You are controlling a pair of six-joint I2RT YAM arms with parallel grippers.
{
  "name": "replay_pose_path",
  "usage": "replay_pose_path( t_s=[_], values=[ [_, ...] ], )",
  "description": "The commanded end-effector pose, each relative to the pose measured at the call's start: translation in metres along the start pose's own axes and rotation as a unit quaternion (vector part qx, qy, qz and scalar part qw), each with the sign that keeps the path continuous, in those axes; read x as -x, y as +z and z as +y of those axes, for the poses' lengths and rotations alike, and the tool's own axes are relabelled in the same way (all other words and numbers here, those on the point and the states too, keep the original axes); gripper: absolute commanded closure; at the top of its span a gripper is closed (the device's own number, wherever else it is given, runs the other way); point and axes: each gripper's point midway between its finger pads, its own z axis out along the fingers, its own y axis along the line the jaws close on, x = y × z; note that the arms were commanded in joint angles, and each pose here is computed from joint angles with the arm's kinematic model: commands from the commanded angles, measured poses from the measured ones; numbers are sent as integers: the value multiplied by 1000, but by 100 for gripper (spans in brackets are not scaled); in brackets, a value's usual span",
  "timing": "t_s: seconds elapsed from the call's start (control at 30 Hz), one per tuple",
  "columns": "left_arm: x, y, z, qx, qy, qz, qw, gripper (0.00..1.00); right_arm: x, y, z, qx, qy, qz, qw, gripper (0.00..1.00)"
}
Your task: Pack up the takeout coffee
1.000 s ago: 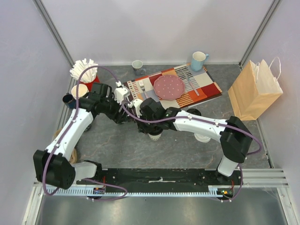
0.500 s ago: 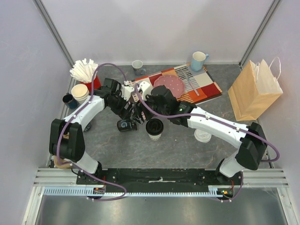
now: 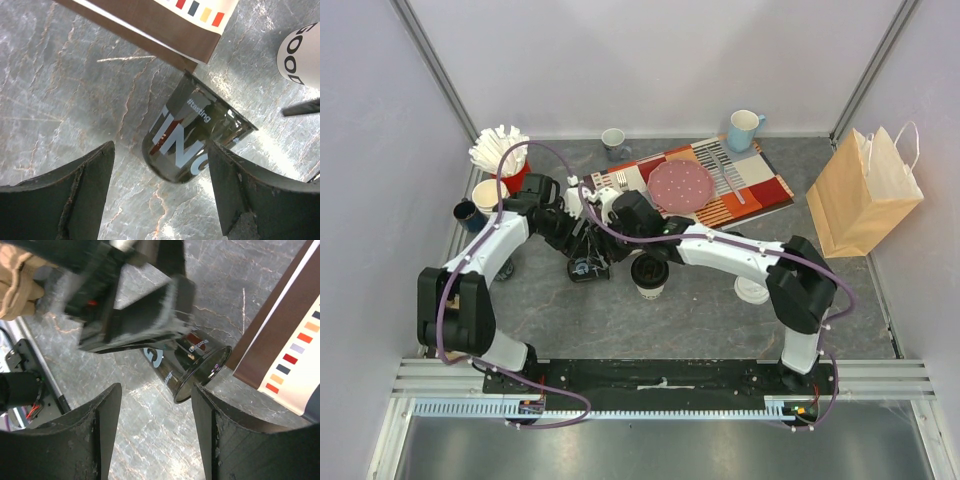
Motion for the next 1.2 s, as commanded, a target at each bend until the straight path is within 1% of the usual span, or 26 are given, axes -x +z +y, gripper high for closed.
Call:
replay_pose_path(
  t_s=[0.0,0.07,0.13,0.17,0.2,0.33,0.43,0.47,0.5,0.57,0.6,0.67,0.7,0.73,0.8,0.83,0.9,1.0,1.07,1.1,1.13,1.17],
  values=[
    [9,-25,-1,5,-6,-35,999,19,20,18,-7,-31,21,-29,999,36],
    [10,-36,7,24,-19,-45,999,19,15,28,-15,-40,32,-22,998,36],
    [10,-45,19,47,-31,-50,997,19,20,36,-14,-31,38,-23,999,35],
    [10,-47,21,53,-35,-53,997,19,9,46,-18,-32,43,-7,999,35],
    [9,-48,25,61,-36,-52,996,19,12,50,-18,-30,46,-7,998,35],
    [1,-47,42,94,-40,-41,994,19,-10,61,-26,-38,61,16,997,36],
    [-4,-41,69,147,-33,-25,988,21,-16,58,-27,-39,64,20,997,36],
    [-4,-40,76,161,-27,-21,986,21,-11,55,-24,-36,63,13,997,36],
    [-2,-36,91,182,-24,-14,983,22,-10,53,-23,-34,59,12,998,36],
    [2,-32,105,201,-8,-8,980,22,-5,50,-21,-31,55,7,998,36],
    [6,-27,120,225,-2,-1,974,22,-4,49,-19,-28,50,6,998,36],
    [10,-18,132,242,26,16,970,22,-2,49,-15,-14,46,7,999,35],
    [19,-21,144,266,34,20,963,22,0,51,-12,-7,46,8,999,35],
    [12,-6,149,259,39,43,964,22,-2,53,-12,-4,46,10,999,35],
    [19,-3,161,271,42,48,960,22,-7,60,-16,-6,47,16,999,35],
    [16,4,165,270,47,58,960,23,-11,65,-21,-8,48,19,999,35],
    [20,9,167,262,54,55,962,25,-12,69,-23,6,52,19,998,37],
    [18,18,163,241,65,56,967,30,-5,77,-22,22,36,4,999,37],
    [14,24,166,236,68,65,967,35,-4,84,-21,31,19,0,999,40],
    [11,27,166,232,67,73,968,37,0,86,-20,39,14,-3,999,43],
    [5,30,166,226,62,84,968,42,-2,89,-21,41,11,-1,999,45],
    [1,35,166,220,57,93,969,45,0,90,-21,45,9,-3,999,49]
  ],
)
